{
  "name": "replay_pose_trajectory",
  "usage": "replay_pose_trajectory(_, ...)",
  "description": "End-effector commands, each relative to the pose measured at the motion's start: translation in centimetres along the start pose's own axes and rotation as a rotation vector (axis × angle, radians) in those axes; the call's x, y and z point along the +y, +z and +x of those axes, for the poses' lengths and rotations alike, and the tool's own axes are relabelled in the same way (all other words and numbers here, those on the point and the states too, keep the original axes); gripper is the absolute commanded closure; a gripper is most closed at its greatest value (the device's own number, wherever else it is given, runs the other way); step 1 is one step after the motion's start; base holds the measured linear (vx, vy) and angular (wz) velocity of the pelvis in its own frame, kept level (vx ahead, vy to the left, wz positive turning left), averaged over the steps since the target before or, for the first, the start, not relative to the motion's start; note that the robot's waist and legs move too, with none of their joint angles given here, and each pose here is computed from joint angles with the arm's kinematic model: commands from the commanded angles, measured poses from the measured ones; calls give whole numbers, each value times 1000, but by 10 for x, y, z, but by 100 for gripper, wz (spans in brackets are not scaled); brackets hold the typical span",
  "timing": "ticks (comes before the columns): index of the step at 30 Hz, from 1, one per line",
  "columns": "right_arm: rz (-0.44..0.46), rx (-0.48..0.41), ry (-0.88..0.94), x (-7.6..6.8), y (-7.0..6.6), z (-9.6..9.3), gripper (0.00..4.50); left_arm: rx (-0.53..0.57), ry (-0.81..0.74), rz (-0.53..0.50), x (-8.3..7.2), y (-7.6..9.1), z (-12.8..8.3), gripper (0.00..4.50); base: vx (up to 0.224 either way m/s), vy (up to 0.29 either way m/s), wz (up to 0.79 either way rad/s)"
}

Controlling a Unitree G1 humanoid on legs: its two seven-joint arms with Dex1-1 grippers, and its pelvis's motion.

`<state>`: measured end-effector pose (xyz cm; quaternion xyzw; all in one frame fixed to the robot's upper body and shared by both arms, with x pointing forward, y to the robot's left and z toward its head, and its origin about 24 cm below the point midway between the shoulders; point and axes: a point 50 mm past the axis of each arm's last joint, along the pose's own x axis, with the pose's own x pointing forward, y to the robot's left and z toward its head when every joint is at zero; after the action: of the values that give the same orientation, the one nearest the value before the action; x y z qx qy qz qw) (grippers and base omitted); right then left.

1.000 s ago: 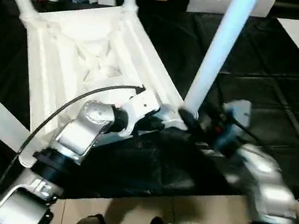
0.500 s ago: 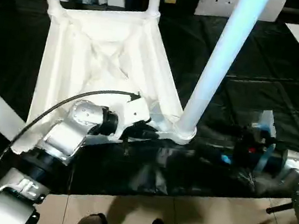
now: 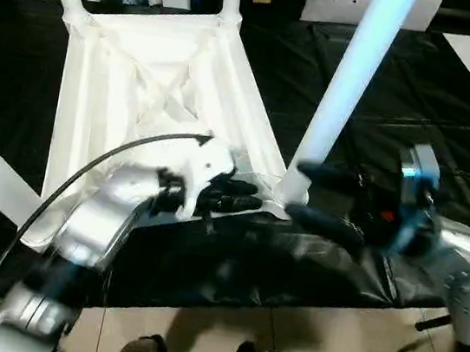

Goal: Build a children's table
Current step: Rotate leg to tighten

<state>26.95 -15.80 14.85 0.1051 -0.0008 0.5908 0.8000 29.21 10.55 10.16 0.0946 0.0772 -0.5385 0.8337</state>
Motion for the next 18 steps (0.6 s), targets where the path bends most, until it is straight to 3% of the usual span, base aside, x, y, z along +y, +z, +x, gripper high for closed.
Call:
replay_pose_trajectory(1,-33,-41,-34,2,4,6,0,-59,62,-48,-13,1,-9,300,0,0,0)
replay_pose_trajectory(8,-66,-61,-176,-9,0,13,0,-97,122,-124,-50,-14,-25,252,0,0,0)
replay_pose_trajectory(12,-135,-83,-386,-28,3,7,0,-35,161,-157,-68,-29,-47,208,0,0,0)
replay_pose_trajectory(18,-199,-108,-663,-55,11,-11,0,18,167,-204,-85,-39,-77,158,0,0,0)
